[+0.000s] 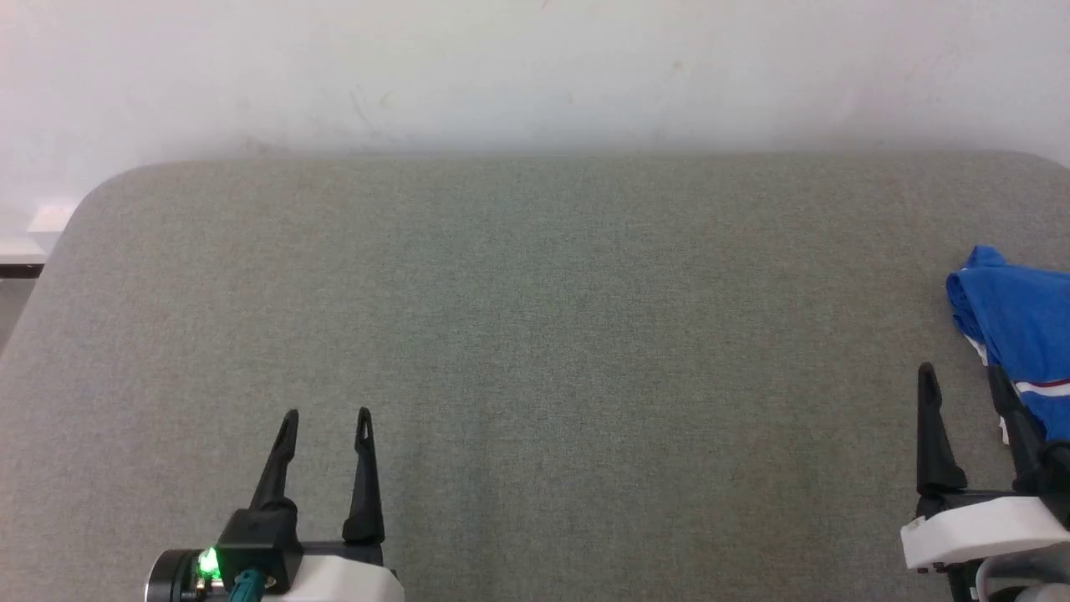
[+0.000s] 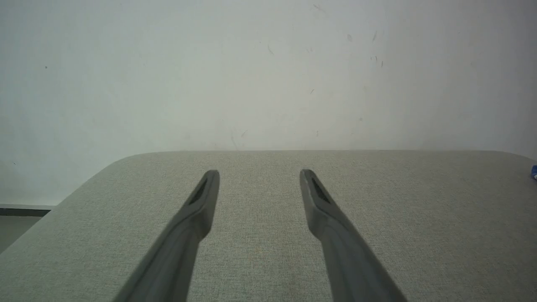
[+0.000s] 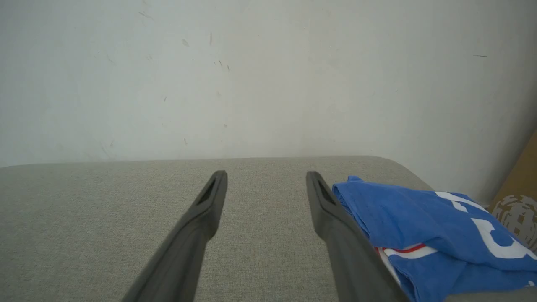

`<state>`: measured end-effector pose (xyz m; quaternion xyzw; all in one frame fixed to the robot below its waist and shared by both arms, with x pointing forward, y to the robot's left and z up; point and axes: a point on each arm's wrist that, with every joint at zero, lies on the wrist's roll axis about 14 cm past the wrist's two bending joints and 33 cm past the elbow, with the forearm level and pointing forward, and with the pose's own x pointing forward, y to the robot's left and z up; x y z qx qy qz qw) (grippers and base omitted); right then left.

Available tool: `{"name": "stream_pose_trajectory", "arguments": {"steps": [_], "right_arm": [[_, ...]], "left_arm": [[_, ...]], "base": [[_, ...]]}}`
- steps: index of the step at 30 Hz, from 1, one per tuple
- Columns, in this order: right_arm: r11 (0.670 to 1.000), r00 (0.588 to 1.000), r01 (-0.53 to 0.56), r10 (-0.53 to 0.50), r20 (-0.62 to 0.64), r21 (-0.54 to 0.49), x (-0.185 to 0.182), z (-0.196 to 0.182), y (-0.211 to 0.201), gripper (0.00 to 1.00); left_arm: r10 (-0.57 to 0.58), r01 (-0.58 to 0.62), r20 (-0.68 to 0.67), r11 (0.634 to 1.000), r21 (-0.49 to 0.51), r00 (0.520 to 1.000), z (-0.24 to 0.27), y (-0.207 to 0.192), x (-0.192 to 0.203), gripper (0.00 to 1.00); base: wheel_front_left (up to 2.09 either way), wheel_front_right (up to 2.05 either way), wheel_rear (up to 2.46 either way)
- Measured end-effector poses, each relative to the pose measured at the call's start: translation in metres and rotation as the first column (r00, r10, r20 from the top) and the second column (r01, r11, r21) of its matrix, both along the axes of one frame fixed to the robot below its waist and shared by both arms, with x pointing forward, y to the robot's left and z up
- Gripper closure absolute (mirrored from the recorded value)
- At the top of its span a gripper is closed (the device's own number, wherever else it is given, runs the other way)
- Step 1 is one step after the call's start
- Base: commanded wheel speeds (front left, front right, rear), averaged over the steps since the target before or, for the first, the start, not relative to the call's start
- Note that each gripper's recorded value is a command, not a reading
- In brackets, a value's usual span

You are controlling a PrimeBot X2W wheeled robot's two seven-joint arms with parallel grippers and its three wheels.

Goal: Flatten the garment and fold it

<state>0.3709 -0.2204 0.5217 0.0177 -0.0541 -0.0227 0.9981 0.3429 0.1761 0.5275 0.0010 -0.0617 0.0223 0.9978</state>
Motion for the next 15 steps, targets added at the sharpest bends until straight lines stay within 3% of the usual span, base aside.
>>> {"name": "stream_pose_trajectory", "arguments": {"steps": [12,13,15], "right_arm": [[1.000,1.000,0.007,-0.007,-0.003,0.002,-0.0017,-0.0017,-0.0020,0.00],[1.000,1.000,0.007,-0.007,-0.004,0.001,-0.0019,-0.0021,-0.0023,1.00],[1.000,1.000,0.008,-0.008,-0.005,0.001,-0.0021,-0.0023,-0.0025,1.00]], "left_arm": [[-0.018,0.018,-0.010,1.000,-0.021,1.000,-0.0045,-0.0079,0.0045,0.00],[-0.018,0.018,-0.009,1.000,-0.020,1.000,-0.0044,-0.0079,0.0046,1.00],[-0.019,0.019,-0.009,1.000,-0.020,1.000,-0.0044,-0.0082,0.0046,1.00]], "base": [[0.00,0.00,0.00],[0.00,0.00,0.00],[0.00,0.00,0.00]]}}
